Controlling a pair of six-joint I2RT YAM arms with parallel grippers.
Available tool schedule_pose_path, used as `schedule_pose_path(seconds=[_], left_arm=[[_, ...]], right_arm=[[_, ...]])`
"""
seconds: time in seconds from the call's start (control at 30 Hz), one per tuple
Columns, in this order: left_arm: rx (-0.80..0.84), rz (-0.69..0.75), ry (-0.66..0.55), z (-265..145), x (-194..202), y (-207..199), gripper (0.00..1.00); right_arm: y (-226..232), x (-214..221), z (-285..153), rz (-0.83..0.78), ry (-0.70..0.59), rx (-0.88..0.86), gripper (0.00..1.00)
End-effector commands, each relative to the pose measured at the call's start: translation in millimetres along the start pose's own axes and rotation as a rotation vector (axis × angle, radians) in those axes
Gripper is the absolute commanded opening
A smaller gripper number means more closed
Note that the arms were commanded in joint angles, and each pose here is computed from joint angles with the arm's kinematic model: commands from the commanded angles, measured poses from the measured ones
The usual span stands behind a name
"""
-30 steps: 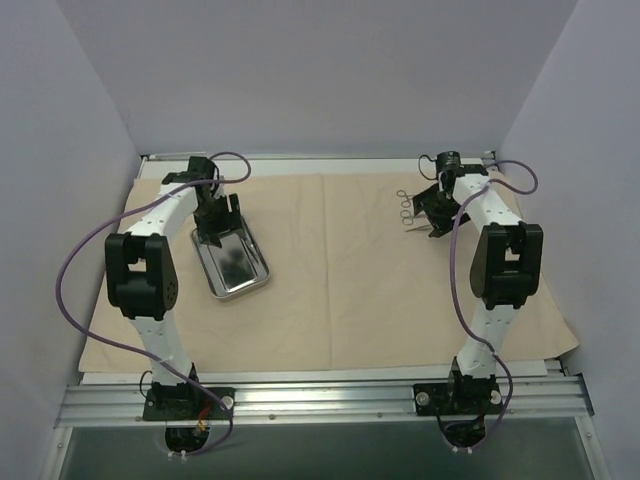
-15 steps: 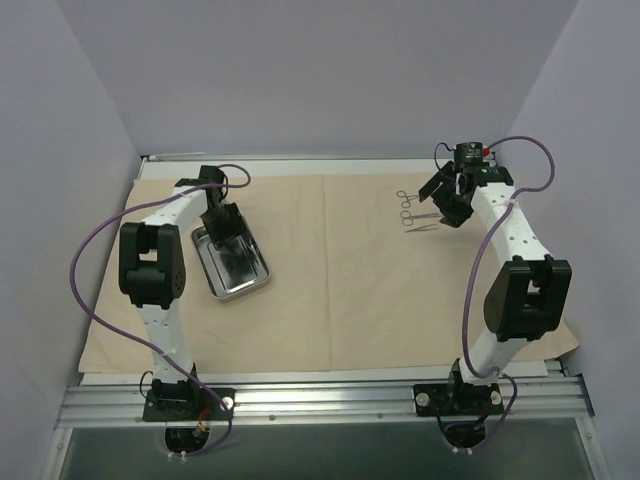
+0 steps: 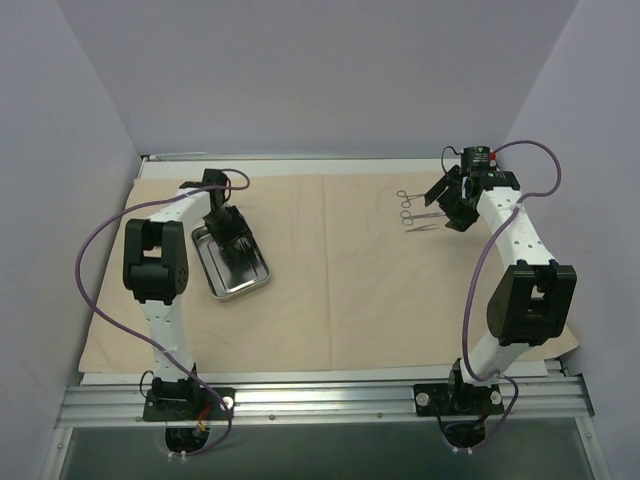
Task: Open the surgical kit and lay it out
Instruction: Pick up the medical item from the container, then place the medical item in the surgical kit.
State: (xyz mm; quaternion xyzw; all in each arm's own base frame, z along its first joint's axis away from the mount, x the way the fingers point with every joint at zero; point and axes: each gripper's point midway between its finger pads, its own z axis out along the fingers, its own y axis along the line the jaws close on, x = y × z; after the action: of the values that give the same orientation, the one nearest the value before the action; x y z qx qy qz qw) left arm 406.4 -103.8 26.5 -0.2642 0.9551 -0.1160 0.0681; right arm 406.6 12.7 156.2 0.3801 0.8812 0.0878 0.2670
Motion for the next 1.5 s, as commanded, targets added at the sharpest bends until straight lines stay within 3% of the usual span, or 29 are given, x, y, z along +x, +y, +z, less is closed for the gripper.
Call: schedule_pose_path(seconds=[0.0, 0.1, 0.23, 0.33, 0.37, 0.53, 0.63, 0.93, 1.1, 1.2, 1.47], left_arm=[[-0.013, -0.018, 0.004, 8.6, -0.8, 0.3, 0.54], [-0.025, -0.017, 0.007, 12.9, -0.3, 1.6, 0.44], [-0.027, -0.005, 0.0, 10.3, -2.5, 1.1, 0.22], [-0.026, 0.021, -0.03, -7.8, -6.1, -0.6, 0.12], [-0.04, 0.028, -0.032, -14.4, -5.3, 2.6, 0.03], [-0.041, 0.107, -0.074, -53.4, -3.6, 5.6, 0.02], [0.05, 0.194, -0.078, -77.1, 5.1, -6.9, 0.02], [0.505, 0.467, -0.122, -148.8, 40.8, -74.4, 0.02], [0.809, 0.557, 0.007, -174.9, 76.5, -118.0, 0.02], [0.876, 0.598, 0.054, -180.1, 87.4, -130.7, 0.02], [0.874, 0.622, 0.124, -167.9, 98.3, -144.6, 0.02]], right_arm=[[0.7, -1.3, -14.8, -0.012, -0.014, -0.022, 0.68], [1.7, -1.2, -13.7, -0.012, -0.011, -0.026, 0.68], [3.6, -1.1, -13.2, -0.015, -0.009, -0.031, 0.68], [8.1, -1.1, -11.5, -0.024, -0.006, -0.039, 0.68], [11.2, -0.9, -11.3, -0.033, -0.005, -0.046, 0.68], [49.0, 5.7, -4.4, -0.135, 0.033, -0.178, 0.68], [77.6, 21.9, -0.2, -0.237, 0.106, -0.294, 0.67], [191.2, 103.9, -25.4, -0.459, 0.42, -0.846, 0.67], [237.9, 138.3, -60.3, -0.508, 0.484, -1.07, 0.69], [250.8, 156.6, -68.1, -0.55, 0.521, -1.094, 0.69], [254.2, 164.8, -73.9, -0.579, 0.516, -1.085, 0.65]])
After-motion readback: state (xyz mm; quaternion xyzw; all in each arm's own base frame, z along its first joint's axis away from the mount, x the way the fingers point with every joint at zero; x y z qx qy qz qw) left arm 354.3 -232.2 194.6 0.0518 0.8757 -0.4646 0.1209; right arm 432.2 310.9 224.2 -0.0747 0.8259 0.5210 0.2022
